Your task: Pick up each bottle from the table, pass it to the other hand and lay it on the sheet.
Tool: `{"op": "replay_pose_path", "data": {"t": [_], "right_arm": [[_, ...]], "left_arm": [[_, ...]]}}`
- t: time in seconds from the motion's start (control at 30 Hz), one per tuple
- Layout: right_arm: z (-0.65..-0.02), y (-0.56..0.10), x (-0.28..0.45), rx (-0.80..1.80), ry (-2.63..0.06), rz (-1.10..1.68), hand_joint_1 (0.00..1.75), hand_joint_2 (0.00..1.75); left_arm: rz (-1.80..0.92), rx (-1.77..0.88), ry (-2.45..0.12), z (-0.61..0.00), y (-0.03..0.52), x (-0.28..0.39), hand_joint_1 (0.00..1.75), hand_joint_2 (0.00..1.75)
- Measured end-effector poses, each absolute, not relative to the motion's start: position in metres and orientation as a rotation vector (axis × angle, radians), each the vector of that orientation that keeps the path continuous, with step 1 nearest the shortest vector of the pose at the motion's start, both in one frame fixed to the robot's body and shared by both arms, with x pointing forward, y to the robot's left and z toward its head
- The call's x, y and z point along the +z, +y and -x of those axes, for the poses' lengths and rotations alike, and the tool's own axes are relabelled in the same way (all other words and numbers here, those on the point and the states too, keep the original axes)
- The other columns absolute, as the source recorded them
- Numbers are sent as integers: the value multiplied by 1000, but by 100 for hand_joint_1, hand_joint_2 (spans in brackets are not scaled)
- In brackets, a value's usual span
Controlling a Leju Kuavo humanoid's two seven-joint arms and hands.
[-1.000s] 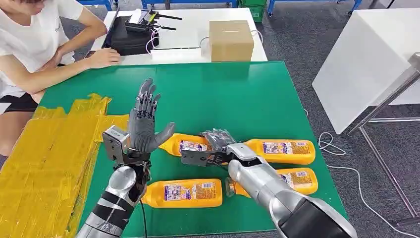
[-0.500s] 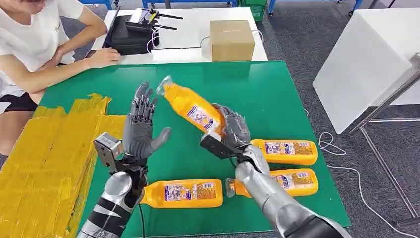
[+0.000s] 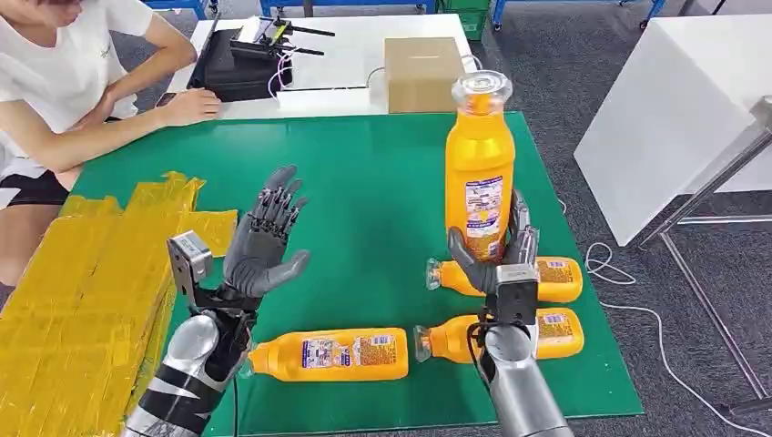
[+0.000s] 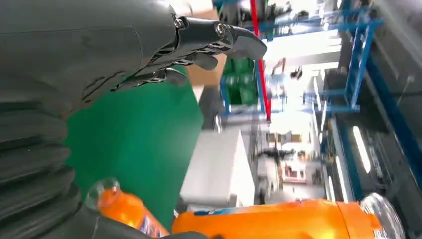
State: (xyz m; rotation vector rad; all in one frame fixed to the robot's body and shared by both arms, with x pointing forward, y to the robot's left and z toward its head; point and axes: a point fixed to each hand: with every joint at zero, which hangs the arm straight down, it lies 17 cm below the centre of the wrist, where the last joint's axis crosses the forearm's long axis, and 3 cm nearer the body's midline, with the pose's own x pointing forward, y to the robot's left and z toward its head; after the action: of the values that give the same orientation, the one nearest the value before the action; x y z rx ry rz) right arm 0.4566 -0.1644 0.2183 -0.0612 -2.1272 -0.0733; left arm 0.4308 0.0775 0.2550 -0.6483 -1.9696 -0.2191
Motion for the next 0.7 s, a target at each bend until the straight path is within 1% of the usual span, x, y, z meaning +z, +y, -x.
{"op": "replay_pose_path", "data": {"t": [0.13, 0.37, 0.57, 0.7], "right_arm": [[-448, -154, 228, -74, -2155, -14, 175, 175], [-437, -102, 236, 62, -2182, -141, 175, 175], [-435, -82, 236, 115, -2178, -194, 175, 175], [-433, -56, 235, 221, -2177, -219, 175, 175]], "left_arm": [[664, -262, -1951, -439, 73, 258, 0, 175], [680, -338, -1941, -455, 57, 276, 0, 175], [688, -358, -1936, -459, 51, 279, 0, 175], [702, -363, -1934, -459, 46, 281, 0, 175]]}}
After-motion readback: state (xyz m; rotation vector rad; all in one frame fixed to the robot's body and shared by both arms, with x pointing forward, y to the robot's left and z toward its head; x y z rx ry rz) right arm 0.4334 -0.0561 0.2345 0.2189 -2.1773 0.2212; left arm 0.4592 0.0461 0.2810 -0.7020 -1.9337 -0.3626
